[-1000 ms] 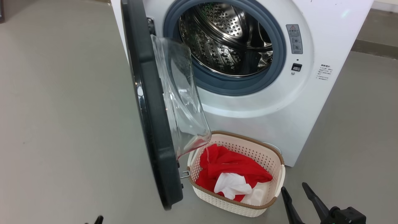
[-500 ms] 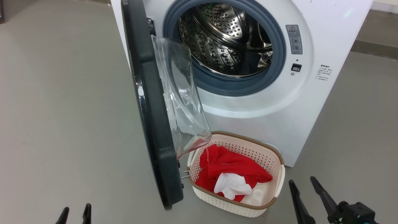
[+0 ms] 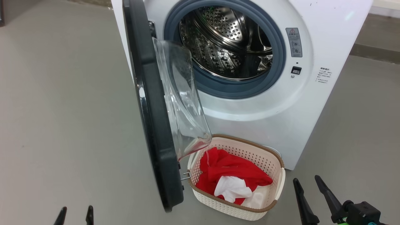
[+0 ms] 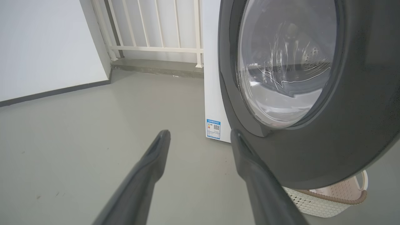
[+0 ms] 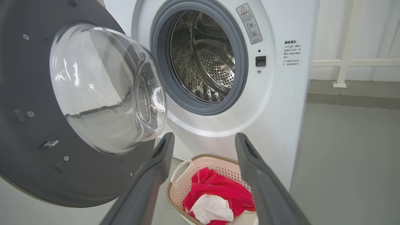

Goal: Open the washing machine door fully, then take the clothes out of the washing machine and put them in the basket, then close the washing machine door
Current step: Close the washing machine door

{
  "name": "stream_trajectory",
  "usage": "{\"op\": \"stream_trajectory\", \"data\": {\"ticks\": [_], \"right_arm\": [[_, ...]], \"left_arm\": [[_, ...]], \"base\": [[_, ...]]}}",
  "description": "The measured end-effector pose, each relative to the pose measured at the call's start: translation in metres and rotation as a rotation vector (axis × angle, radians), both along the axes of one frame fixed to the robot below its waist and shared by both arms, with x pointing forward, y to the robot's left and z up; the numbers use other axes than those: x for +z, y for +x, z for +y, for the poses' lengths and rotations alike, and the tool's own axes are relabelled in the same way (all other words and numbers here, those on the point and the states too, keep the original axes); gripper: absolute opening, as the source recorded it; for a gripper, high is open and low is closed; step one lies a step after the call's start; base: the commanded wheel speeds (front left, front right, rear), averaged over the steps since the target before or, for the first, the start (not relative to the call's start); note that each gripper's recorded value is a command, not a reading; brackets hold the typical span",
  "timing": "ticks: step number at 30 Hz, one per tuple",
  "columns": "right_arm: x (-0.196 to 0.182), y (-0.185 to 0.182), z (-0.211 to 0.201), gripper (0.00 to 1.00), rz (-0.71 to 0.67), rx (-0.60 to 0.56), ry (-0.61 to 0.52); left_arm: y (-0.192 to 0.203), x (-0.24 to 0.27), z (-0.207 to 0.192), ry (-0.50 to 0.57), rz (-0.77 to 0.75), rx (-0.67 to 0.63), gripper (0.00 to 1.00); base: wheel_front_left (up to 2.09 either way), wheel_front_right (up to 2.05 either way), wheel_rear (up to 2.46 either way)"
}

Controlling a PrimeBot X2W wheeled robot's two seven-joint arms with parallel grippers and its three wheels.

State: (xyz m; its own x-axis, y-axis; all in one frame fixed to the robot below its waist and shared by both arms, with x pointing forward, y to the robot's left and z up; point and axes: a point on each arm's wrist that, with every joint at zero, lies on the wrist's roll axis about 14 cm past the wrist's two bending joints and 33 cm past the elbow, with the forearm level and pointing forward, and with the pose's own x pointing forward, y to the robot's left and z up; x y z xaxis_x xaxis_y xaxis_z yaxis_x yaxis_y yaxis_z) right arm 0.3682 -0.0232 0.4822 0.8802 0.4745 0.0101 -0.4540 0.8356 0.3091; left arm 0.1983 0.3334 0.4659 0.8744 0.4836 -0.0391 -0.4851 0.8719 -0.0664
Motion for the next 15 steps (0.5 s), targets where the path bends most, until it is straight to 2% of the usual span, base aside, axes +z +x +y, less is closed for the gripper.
{"op": "stream_trajectory", "data": {"ticks": [15], "right_arm": [[-0.0038,-0.0009,-0.0027,1.00,0.011,-0.007,-0.004]], "left_arm": [[-0.0007,-0.0098,-0.0077,-0.010,0.031,-0.012,1.00]], "base": [[0.00,0.00,0.00]]}}
